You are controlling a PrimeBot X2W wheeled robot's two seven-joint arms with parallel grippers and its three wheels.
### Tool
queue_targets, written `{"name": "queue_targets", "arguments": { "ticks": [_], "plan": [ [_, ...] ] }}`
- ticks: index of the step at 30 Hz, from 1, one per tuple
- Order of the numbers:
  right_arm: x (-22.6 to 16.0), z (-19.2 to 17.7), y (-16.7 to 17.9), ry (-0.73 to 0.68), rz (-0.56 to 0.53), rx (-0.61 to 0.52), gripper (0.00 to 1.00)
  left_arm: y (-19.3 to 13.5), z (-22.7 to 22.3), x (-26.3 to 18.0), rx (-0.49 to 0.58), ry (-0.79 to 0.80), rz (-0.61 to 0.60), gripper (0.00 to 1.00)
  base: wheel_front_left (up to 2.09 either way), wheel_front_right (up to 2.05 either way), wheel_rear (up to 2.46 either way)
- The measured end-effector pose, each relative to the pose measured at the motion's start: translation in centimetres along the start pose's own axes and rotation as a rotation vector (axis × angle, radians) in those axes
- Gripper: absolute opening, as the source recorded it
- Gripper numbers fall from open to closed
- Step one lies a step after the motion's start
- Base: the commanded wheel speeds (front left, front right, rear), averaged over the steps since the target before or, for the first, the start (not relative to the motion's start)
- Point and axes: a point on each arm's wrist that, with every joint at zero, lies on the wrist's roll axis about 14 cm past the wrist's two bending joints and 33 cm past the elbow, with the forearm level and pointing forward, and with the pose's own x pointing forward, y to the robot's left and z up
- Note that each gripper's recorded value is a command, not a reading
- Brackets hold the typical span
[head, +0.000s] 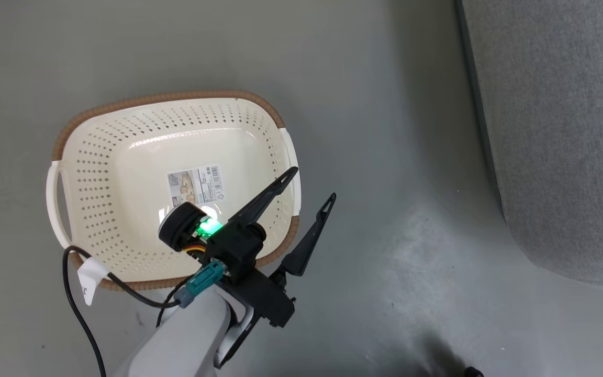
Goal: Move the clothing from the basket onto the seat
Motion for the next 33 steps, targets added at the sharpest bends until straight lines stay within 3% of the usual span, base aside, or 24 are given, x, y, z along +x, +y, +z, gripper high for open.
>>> {"name": "queue_targets", "arguments": {
  "ticks": [8,13,17,23,28,33],
  "plan": [
    [-0.4,2.4,2.7,-0.048,0.141,-0.002,1.0,-0.4,2.0,-0.5,0.011,-0.031,0.027,1.0,0.0,0.0,0.0],
    [-2.1,4.0,8.0,-0.086,0.292,0.014,1.0,0.2,4.0,-1.4,0.027,-0.062,0.082,1.0,0.0,0.0,0.0],
    [-7.0,2.4,15.5,-0.076,0.476,0.047,1.0,1.2,5.7,-2.5,0.03,-0.093,0.139,1.0,0.0,0.0,0.0],
    [-10.0,6.5,18.3,-0.18,0.577,0.065,1.0,0.5,7.9,-3.8,0.041,-0.141,0.176,1.0,0.0,0.0,0.0],
    [-15.7,6.6,23.0,-0.185,0.724,0.119,1.0,1.4,8.7,-6.3,0.046,-0.159,0.264,1.0,0.0,0.0,0.0],
    [-19.6,8.5,25.3,-0.239,0.82,0.155,1.0,2.1,10.3,-8.6,0.067,-0.198,0.334,1.0,0.0,0.0,0.0]
  ]
}}
